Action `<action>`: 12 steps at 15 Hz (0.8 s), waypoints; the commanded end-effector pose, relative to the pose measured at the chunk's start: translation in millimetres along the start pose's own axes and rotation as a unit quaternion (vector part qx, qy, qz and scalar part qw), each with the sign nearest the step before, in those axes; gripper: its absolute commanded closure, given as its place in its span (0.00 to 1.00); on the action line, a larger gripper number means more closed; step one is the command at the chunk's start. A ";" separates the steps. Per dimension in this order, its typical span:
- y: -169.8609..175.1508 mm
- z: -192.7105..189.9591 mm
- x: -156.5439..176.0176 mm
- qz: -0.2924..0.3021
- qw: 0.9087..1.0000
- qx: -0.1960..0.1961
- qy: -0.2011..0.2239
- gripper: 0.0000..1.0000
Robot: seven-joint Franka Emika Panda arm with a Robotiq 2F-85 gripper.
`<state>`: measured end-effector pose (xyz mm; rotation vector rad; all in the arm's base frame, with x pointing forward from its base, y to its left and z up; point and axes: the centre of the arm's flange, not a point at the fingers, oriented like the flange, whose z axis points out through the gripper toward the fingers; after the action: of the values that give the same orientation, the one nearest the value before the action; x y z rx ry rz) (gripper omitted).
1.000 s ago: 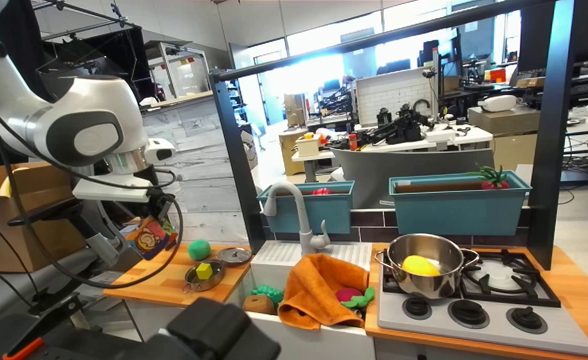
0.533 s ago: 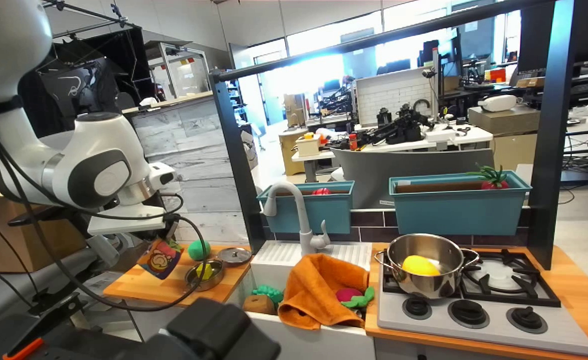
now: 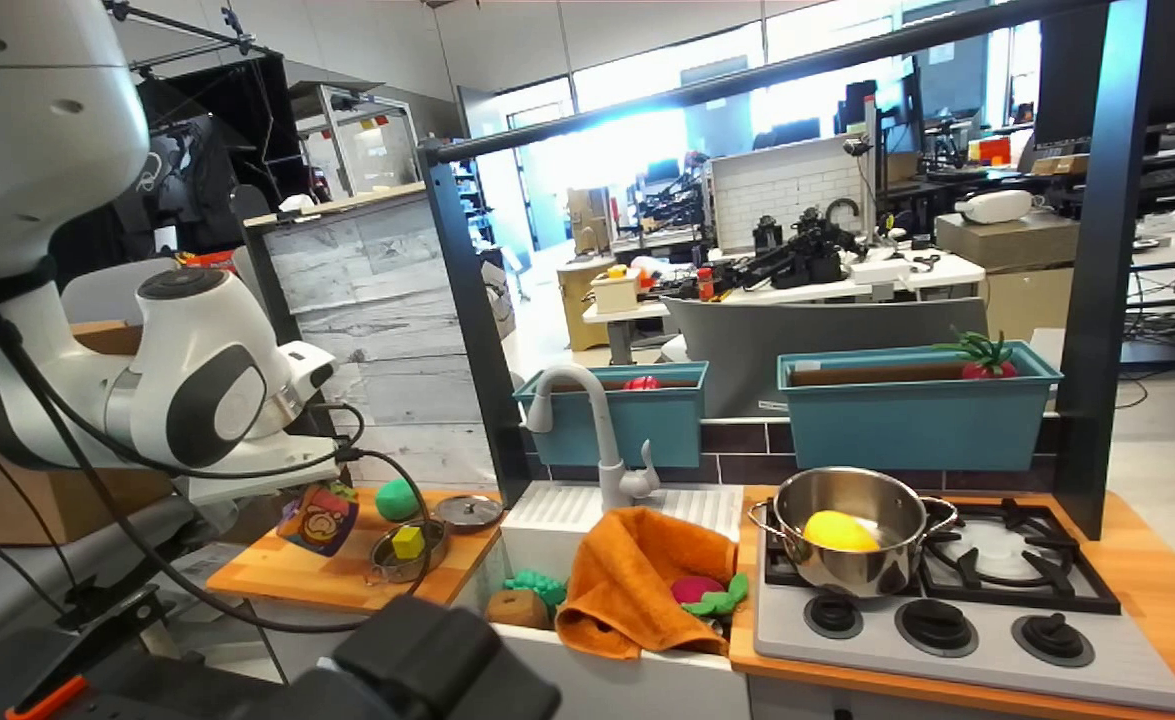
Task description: Remove the cube toy from the sink and put it on the counter left of the sink
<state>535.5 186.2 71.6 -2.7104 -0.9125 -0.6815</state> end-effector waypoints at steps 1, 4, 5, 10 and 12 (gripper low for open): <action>4.5 15.6 3.8 -0.021 0.999 0.001 0.039 0.95; 4.5 25.9 0.5 -0.037 0.999 -0.007 0.039 0.55; 5.4 28.0 -0.8 -0.042 0.998 -0.012 0.037 0.48; 11.6 33.6 -4.4 -0.050 0.998 -0.023 0.029 0.12; 12.2 33.4 -4.1 -0.052 0.998 -0.025 0.029 0.00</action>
<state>549.6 183.6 44.8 -2.6971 -1.0245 -0.7594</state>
